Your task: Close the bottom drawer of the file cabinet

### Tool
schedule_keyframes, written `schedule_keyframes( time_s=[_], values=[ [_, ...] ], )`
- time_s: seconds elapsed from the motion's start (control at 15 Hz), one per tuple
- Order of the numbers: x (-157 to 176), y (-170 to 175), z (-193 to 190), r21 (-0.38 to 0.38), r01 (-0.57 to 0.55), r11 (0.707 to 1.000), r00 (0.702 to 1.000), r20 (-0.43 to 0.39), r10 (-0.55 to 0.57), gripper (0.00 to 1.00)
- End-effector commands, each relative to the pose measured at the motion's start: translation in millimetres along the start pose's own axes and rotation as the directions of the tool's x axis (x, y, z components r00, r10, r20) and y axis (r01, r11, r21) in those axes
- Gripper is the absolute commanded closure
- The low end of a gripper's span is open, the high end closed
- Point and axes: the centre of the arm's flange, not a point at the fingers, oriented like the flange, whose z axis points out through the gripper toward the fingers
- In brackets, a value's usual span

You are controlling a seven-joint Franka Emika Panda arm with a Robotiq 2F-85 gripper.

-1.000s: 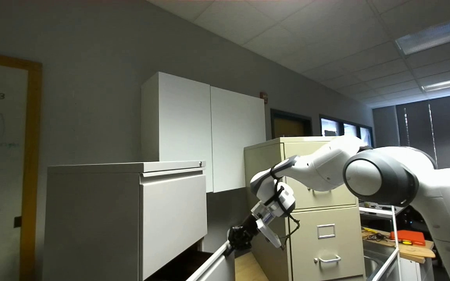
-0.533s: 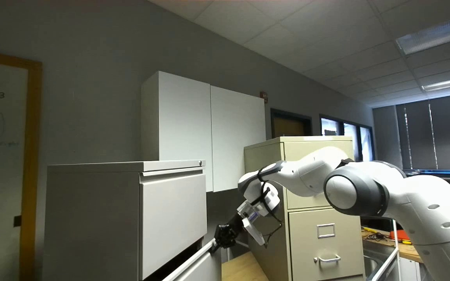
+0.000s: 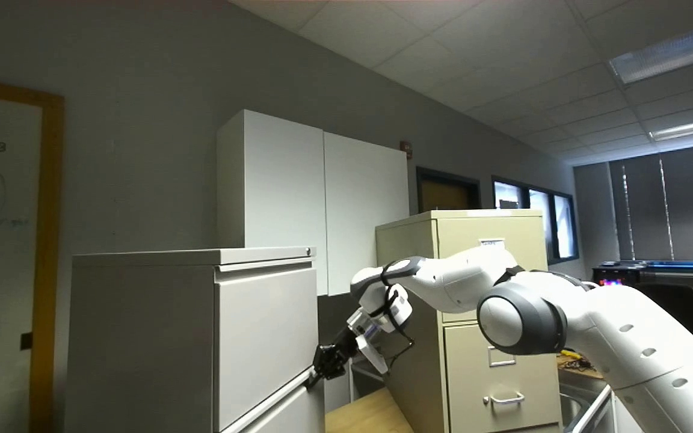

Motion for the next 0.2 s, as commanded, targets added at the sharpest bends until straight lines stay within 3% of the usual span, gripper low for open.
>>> schedule_keyframes(
  time_s=[0.0,0.13],
  values=[
    [63.0,-32.3,10.7,0.033,0.036,0.999,0.999,0.000,-0.036,1.00],
    [67.0,-35.3,12.0,0.015,0.047,0.999,0.999,0.025,-0.048,1.00]
  ],
)
